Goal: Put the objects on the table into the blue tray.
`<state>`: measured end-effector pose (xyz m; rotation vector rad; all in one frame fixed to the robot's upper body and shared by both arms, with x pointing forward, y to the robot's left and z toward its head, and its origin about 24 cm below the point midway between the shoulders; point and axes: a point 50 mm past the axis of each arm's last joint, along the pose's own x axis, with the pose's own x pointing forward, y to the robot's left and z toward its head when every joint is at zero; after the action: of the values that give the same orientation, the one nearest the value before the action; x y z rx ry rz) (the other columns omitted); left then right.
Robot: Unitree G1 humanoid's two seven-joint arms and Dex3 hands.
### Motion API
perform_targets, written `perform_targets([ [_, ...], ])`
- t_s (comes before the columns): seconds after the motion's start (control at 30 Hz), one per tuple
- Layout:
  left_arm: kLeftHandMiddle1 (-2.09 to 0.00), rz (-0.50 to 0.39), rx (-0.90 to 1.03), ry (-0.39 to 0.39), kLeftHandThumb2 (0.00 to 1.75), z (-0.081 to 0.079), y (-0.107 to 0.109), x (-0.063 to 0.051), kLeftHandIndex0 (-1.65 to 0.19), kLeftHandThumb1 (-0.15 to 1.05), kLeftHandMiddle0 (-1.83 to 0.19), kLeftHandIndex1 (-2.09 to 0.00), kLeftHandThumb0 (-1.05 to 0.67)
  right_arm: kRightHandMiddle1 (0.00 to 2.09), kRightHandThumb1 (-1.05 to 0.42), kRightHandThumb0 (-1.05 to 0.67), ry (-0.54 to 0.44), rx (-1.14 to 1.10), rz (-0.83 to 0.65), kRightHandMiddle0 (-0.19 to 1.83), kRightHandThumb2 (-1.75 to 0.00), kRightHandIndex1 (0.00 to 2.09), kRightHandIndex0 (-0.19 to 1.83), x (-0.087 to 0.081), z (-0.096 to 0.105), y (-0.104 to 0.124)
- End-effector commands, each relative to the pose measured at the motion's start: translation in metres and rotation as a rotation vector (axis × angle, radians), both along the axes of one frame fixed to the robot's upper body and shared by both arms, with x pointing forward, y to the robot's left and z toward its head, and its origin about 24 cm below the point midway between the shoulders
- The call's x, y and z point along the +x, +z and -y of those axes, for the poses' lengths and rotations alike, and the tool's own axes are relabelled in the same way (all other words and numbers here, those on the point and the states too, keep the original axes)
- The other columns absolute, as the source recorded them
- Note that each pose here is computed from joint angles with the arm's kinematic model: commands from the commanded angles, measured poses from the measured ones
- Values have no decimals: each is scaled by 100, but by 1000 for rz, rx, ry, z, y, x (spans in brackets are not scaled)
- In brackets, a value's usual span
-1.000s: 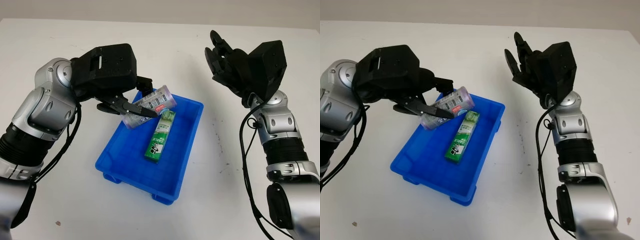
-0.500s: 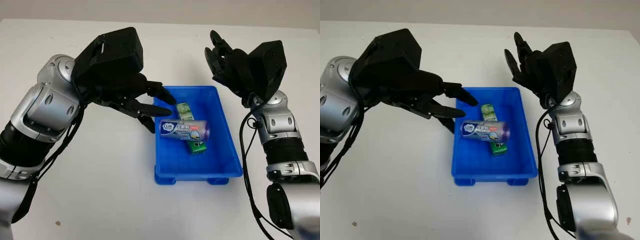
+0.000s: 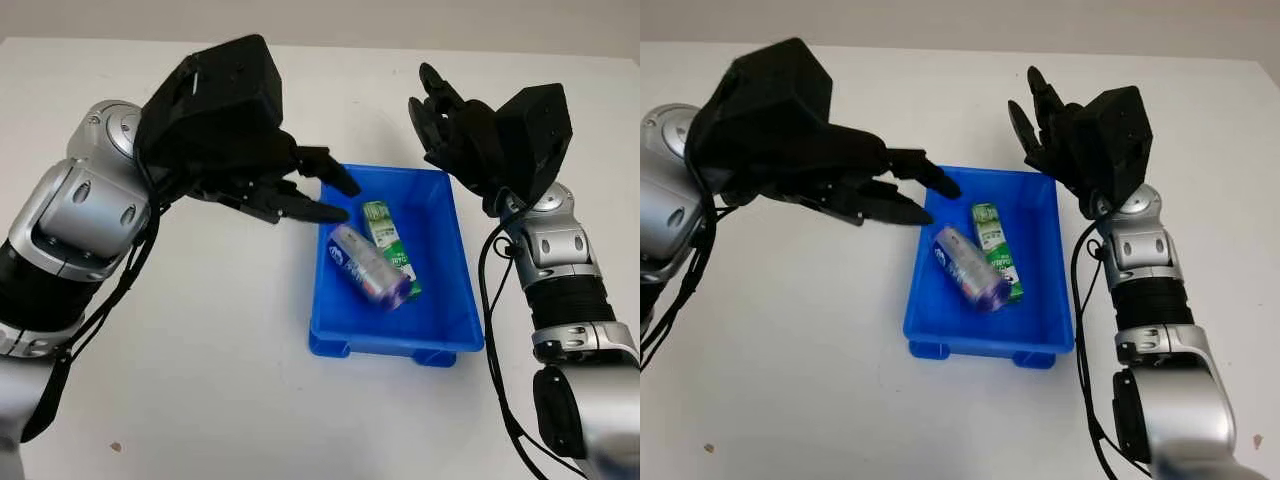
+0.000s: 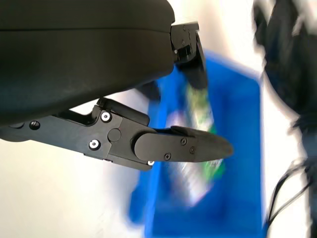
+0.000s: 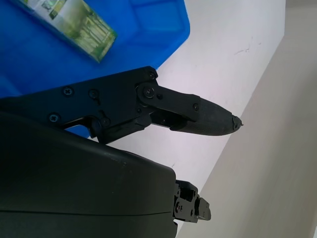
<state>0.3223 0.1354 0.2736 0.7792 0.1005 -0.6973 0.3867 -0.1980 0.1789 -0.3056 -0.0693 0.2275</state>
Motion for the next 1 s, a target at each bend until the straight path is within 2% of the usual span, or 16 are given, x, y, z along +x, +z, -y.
perform_targets([
  [0.0,-206,86,-43,67,34,-8,12,4,-61,105,-99,-207,-55,0,-105,-67,3,21,24,-19,-64,0,-19,0,-1,6],
  [0.03,-208,130,-53,108,34,-14,14,9,-82,105,-125,-208,-55,0,-105,-67,4,25,27,-19,-65,0,-19,-1,-1,6],
  [0.1,-209,227,-55,222,34,-28,20,17,-104,105,-141,-209,-56,0,-105,-68,-2,24,31,-19,-65,0,-19,-1,0,7],
  [0.17,-209,293,-118,308,40,-43,25,25,-97,105,-143,-209,-56,0,-105,-69,-18,30,41,-19,-65,0,-19,-1,1,9],
  [0.2,-209,320,-178,347,40,-51,26,29,-70,105,-122,-209,-55,0,-105,-69,-26,37,47,-19,-66,0,-19,-1,1,11],
  [0.23,-209,341,-245,383,37,-58,25,32,-37,105,-73,-209,-54,0,-105,-69,-30,48,53,-19,-67,0,-19,-1,2,12],
  [0.3,-209,390,-382,483,35,-72,22,35,-11,105,-29,-205,-53,0,-105,-68,-30,90,60,-19,-69,0,-19,-1,5,15],
  [0.33,-193,418,-436,520,31,-78,20,36,-8,105,-25,-189,-55,0,-105,-68,-28,112,63,-19,-70,0,-19,-1,6,17],
  [0.43,-124,484,-588,598,36,-92,5,36,4,105,-16,-136,-60,0,-105,-71,-29,133,71,-19,-75,0,-19,-4,14,20],
  [0.53,-69,463,-731,674,37,-104,-18,39,8,105,-16,-97,-63,0,-105,-74,-61,146,77,-19,-77,0,-19,-7,23,20],
  [0.57,-41,457,-750,685,41,-107,-28,39,10,105,-16,-77,-63,0,-105,-75,-78,153,79,-19,-76,0,-19,-9,26,19],
  [0.6,-25,455,-758,689,43,-108,-34,39,9,105,-16,-62,-63,0,-105,-75,-89,158,80,-19,-75,0,-19,-10,28,19],
  [0.67,-9,446,-764,698,48,-111,-51,39,8,105,-10,-39,-60,0,-105,-75,-105,179,85,-19,-74,0,-19,-13,33,17],
  [0.8,-3,403,-758,706,51,-114,-78,39,11,105,3,-18,-60,0,-105,-76,-145,185,89,-19,-74,0,-19,-19,41,14],
  [0.87,-1,375,-744,682,54,-116,-92,37,17,105,15,-6,-62,0,-105,-76,-161,197,80,-19,-76,0,-19,-23,44,8],
  [0.97,0,365,-736,658,55,-116,-101,36,19,105,19,-1,-68,0,-105,-76,-178,211,69,-19,-77,0,-19,-26,46,1],
])
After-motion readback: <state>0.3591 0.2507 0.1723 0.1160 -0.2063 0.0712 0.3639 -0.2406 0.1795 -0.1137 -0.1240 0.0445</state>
